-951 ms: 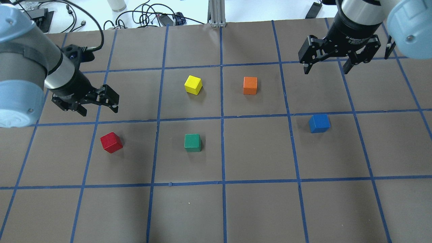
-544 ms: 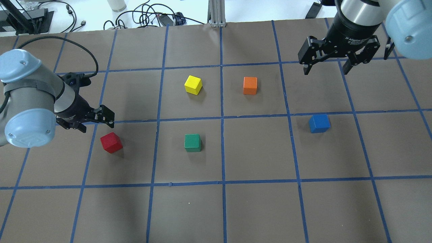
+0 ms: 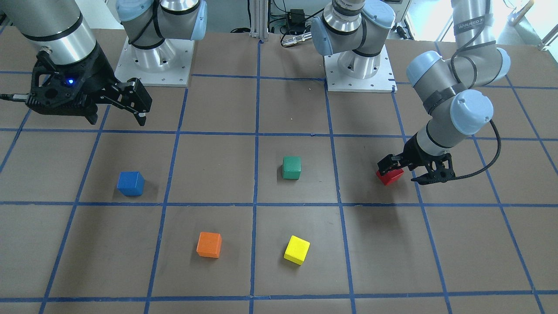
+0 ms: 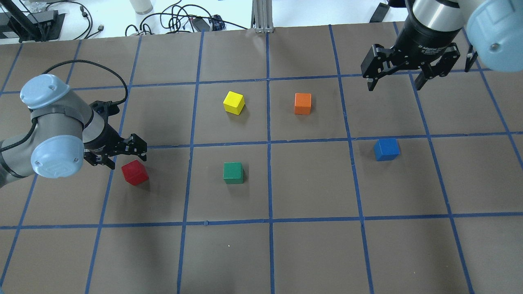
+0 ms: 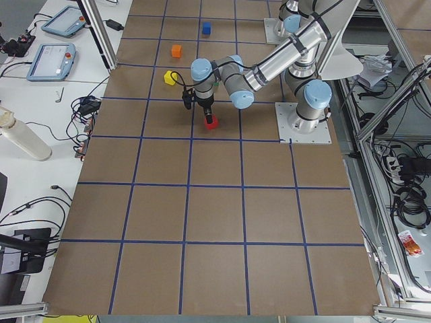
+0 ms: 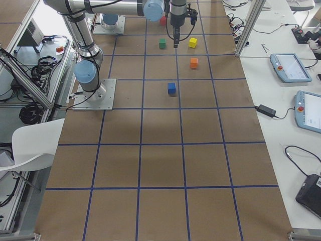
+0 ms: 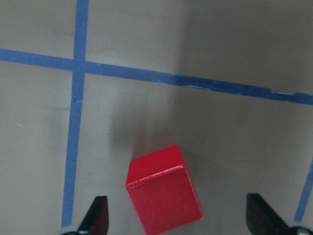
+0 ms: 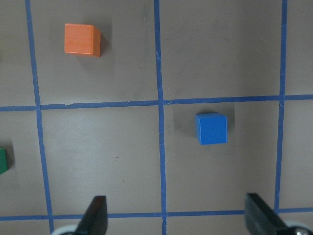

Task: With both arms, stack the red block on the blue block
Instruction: 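Lower the left gripper over the red cube and close on it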

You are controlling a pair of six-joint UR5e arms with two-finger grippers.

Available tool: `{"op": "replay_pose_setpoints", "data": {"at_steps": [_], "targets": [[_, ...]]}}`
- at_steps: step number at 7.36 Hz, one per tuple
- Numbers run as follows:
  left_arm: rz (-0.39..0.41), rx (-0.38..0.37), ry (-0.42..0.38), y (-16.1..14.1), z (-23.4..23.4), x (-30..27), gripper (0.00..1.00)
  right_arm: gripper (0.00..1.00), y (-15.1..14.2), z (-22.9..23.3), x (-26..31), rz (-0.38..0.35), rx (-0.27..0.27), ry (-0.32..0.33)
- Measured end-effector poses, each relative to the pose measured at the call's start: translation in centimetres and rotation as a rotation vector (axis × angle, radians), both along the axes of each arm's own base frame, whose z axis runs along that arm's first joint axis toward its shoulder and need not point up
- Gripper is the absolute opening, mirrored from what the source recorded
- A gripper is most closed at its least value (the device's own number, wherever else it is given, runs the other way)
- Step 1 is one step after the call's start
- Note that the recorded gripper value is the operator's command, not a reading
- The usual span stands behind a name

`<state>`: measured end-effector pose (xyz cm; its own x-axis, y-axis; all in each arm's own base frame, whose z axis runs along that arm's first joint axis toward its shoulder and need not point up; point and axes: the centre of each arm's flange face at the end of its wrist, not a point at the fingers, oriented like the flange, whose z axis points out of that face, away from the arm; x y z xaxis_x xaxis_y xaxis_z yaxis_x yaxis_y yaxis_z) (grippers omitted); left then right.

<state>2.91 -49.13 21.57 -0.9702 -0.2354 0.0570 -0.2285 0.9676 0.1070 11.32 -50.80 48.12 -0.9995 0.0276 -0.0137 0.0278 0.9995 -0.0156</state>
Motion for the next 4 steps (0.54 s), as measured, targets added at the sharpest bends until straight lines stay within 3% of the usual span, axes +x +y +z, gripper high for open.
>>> {"op": "replay_pose_setpoints", "data": {"at_steps": [2, 4], "targets": [[0.031, 0.016, -0.003, -0.1, -1.5, -0.2, 0.7, 1.0, 0.0, 0.0, 0.0, 0.0, 0.0, 0.0], [0.061, 0.024, -0.013, 0.3, -2.4, -0.6, 0.28, 1.0, 0.0, 0.0, 0.0, 0.0, 0.001, 0.002]]}}
